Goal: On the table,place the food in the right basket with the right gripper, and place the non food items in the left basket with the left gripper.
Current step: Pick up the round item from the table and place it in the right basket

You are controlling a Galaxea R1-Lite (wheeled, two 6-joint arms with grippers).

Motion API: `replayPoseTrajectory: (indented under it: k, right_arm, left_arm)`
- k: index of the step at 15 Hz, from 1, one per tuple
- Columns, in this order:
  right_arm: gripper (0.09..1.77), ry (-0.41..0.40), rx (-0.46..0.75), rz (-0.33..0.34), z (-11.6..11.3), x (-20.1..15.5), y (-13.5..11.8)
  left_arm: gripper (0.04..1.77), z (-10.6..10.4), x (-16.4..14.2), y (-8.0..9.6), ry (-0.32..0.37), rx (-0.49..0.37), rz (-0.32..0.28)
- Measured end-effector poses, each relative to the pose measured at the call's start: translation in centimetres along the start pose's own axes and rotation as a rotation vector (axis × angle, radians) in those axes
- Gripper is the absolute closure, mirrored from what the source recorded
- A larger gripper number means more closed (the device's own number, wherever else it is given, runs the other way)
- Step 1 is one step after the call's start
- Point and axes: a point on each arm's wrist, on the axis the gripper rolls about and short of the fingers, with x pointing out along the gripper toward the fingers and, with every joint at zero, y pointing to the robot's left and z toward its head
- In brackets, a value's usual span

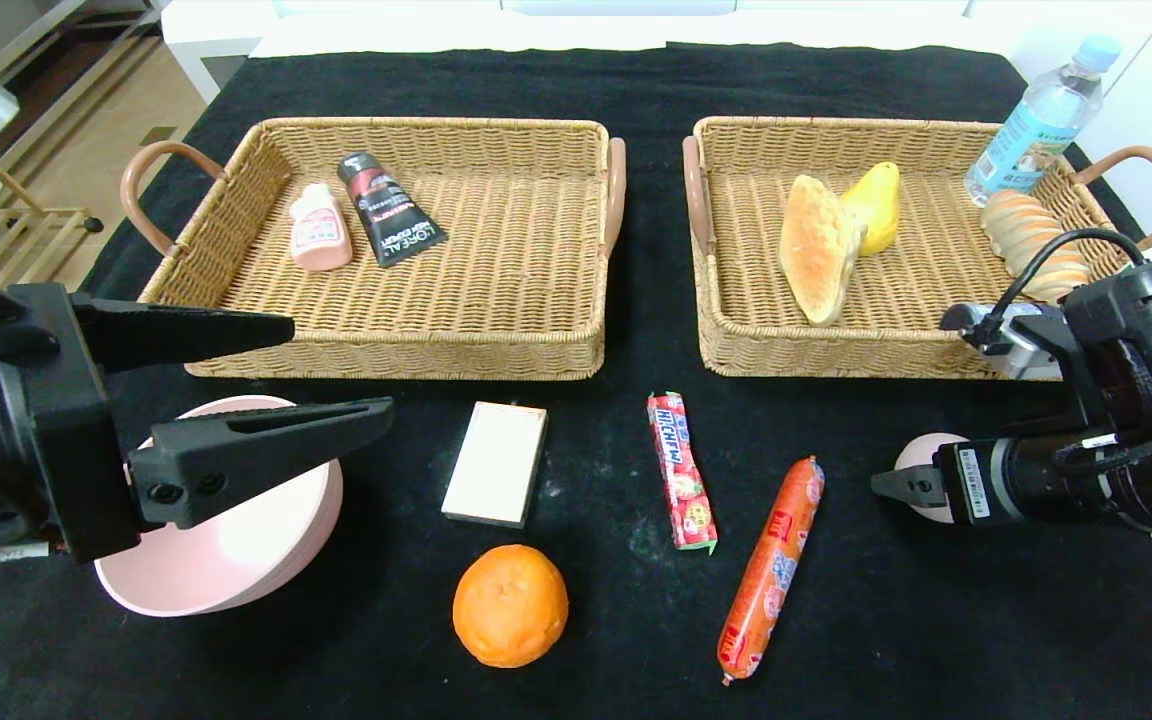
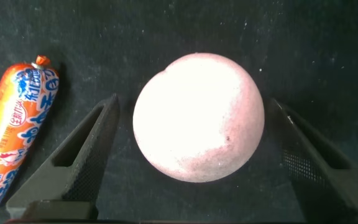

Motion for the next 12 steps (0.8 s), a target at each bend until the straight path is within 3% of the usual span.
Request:
replayPoseTrajectory:
  k: [4,7,8,9,12]
  right_arm:
    - [0.77,0.001,-0.001,0.000,-0.01,0.02,0.02]
    - [1.07,0.000,0.000,0.002,0.03,0.00,0.03]
    - [1.31,-0.001,0.000,0.003,0.04,0.00,0.03]
    - [1.68,-0.002,0.000,0.003,0.06,-0.02,0.03]
    - [1.70,-0.003,0.000,0.003,0.07,-0.07,0.02]
  left_arm:
    - [0.09,0.02,-0.04,-0.01,-0.001,0.000,0.000]
    - [0.09,0.01,-0.04,-0.01,-0.001,0.000,0.000]
    - [0.09,0.02,-0.04,-0.01,-0.001,0.000,0.000]
    - [0.09,0.01,-0.04,-0.01,-0.001,0.000,0.000]
    - [0.09,0.02,-0.04,-0.01,-0.001,-0.001,0.000]
